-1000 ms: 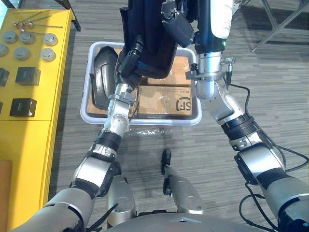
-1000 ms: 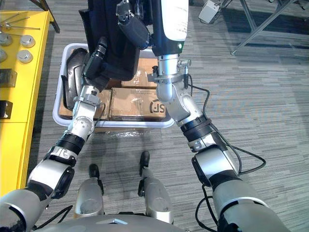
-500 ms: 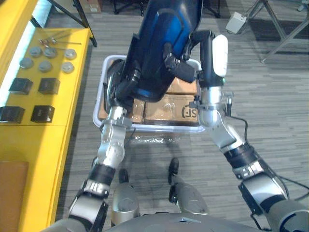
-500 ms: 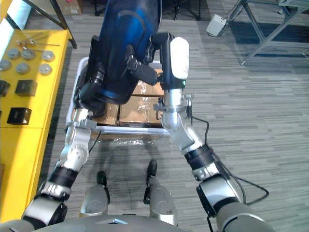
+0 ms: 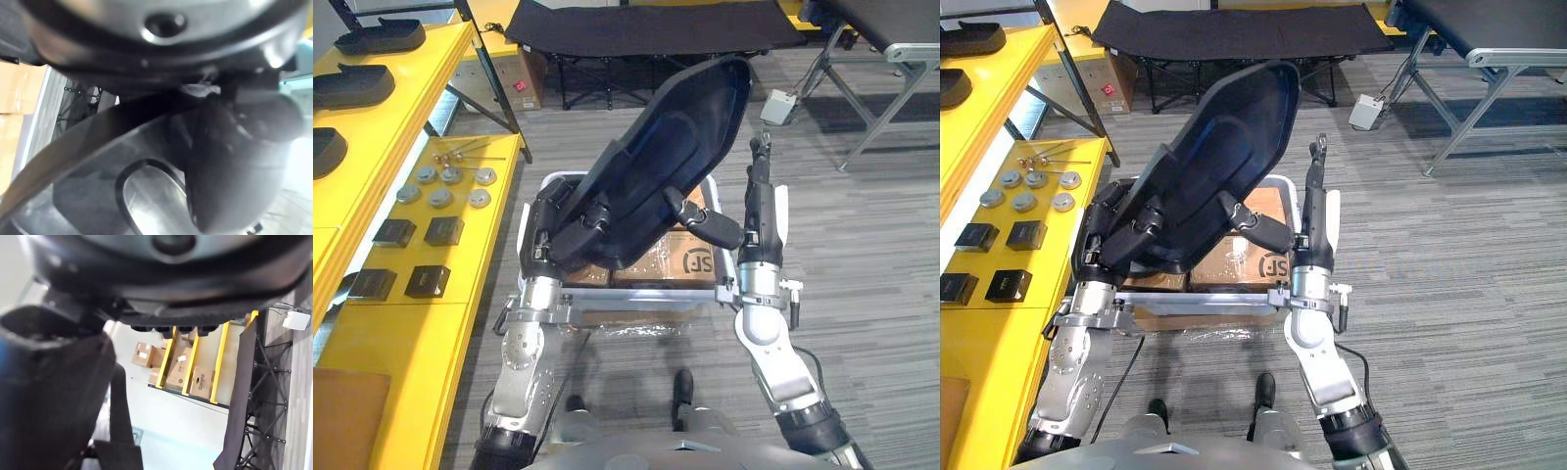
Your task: Walk over and take three plastic housings, then place them on the shelf
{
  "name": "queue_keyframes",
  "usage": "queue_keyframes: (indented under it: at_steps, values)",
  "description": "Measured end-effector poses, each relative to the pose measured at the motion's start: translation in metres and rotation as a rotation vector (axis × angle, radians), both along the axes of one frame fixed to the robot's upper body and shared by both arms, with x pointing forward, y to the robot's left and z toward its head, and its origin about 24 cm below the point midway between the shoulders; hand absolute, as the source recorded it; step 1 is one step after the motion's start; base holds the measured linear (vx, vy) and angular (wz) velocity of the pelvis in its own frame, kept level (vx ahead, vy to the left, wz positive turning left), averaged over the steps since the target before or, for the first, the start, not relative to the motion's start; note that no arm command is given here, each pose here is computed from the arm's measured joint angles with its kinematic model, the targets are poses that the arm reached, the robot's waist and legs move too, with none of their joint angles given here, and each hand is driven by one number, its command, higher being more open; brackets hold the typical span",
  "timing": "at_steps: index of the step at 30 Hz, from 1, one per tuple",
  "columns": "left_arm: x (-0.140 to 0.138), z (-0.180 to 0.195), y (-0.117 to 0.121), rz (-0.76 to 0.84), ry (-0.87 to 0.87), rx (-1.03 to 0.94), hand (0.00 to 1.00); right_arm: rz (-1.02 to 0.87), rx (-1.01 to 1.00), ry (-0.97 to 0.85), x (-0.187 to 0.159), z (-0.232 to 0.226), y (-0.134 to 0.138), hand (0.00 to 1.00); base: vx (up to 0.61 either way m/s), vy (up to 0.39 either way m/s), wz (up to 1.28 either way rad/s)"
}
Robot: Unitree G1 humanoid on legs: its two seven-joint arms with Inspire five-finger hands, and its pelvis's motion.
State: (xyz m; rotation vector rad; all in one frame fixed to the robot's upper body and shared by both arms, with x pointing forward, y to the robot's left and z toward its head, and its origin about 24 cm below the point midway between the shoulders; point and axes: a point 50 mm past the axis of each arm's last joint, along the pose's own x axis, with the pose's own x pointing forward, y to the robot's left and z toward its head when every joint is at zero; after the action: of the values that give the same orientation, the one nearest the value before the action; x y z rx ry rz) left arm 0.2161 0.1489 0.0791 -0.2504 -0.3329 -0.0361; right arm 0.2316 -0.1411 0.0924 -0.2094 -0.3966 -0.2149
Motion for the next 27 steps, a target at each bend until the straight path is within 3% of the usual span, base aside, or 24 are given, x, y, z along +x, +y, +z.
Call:
queue_keyframes:
  at_steps: [11, 19, 27]
  values:
    - [-0.010, -0.012, 0.016, 0.226, 0.081, -0.100, 0.00, -0.035, 0.282, 0.141, -0.026, -0.029, -0.016, 1.00, 0.00, 0.000, 0.00]
    - [-0.019, -0.008, 0.027, 0.366, 0.064, -0.187, 0.00, -0.064, 0.366, 0.208, -0.038, -0.043, -0.022, 1.00, 0.02, 0.019, -0.06]
    - [-0.024, 0.003, 0.040, 0.346, -0.026, -0.416, 0.00, -0.156, 0.366, 0.251, -0.047, -0.054, -0.037, 1.00, 0.00, 0.008, -0.03]
